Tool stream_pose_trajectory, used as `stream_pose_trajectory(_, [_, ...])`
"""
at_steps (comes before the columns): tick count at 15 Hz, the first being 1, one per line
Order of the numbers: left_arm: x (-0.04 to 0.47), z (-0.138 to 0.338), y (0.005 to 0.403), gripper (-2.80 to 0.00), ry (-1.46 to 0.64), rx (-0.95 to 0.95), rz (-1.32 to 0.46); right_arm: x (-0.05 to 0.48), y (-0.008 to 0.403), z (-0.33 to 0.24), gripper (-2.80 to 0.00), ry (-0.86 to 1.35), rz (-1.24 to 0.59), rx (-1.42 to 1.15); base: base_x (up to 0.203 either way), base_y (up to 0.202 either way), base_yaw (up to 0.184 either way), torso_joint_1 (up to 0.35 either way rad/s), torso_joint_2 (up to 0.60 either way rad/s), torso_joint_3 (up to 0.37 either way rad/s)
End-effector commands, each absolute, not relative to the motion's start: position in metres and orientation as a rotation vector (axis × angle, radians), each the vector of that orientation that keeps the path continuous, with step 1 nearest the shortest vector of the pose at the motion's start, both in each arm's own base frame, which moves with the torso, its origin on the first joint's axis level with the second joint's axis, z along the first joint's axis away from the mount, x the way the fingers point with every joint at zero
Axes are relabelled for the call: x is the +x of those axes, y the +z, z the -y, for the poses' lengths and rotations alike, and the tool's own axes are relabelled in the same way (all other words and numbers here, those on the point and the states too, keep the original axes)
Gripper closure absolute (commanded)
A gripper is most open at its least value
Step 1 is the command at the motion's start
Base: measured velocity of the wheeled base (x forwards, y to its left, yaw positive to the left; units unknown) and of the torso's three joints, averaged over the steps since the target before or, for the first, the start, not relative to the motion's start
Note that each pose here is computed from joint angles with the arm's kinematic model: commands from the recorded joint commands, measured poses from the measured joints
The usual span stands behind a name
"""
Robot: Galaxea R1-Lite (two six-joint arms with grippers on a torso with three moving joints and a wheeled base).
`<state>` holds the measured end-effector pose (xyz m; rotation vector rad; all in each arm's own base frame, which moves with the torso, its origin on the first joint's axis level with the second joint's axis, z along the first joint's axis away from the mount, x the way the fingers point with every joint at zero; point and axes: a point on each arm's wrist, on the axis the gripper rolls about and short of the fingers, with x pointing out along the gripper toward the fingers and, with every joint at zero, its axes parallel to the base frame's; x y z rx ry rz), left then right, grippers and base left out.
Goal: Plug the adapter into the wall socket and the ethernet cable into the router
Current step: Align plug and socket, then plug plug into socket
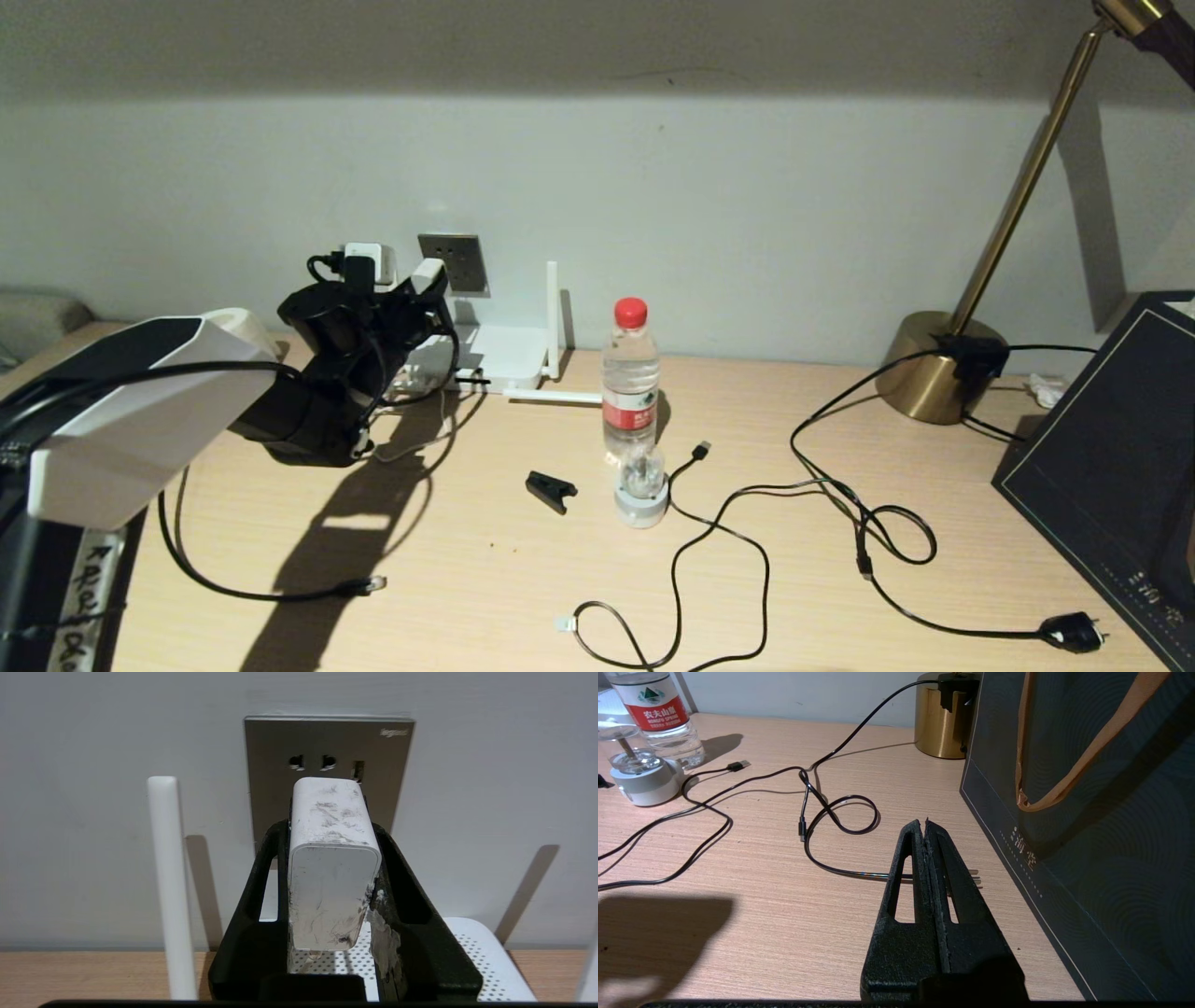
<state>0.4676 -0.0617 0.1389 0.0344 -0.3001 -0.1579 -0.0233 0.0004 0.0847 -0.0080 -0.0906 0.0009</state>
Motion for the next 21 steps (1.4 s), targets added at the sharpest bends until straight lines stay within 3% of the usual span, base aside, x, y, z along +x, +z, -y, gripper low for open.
stream_pose_trajectory(1, [0.4678,0.0636,0.1375,0.0,-0.162,0.034,0.303,-0.0204,0.0749,-0.0004,0.0,0.001,0.055,-0.008,0.0,0.0,0.0,0.0,0.0,0.0])
stream_pose_trajectory(21, [0.4711,0.0611,0.1414,0.0,-0.157,0.013,0.307,-0.0204,0.0749,-0.0004,0.0,0.001,0.055,-0.008,0.0,0.0,0.0,0.0,0.0,0.0])
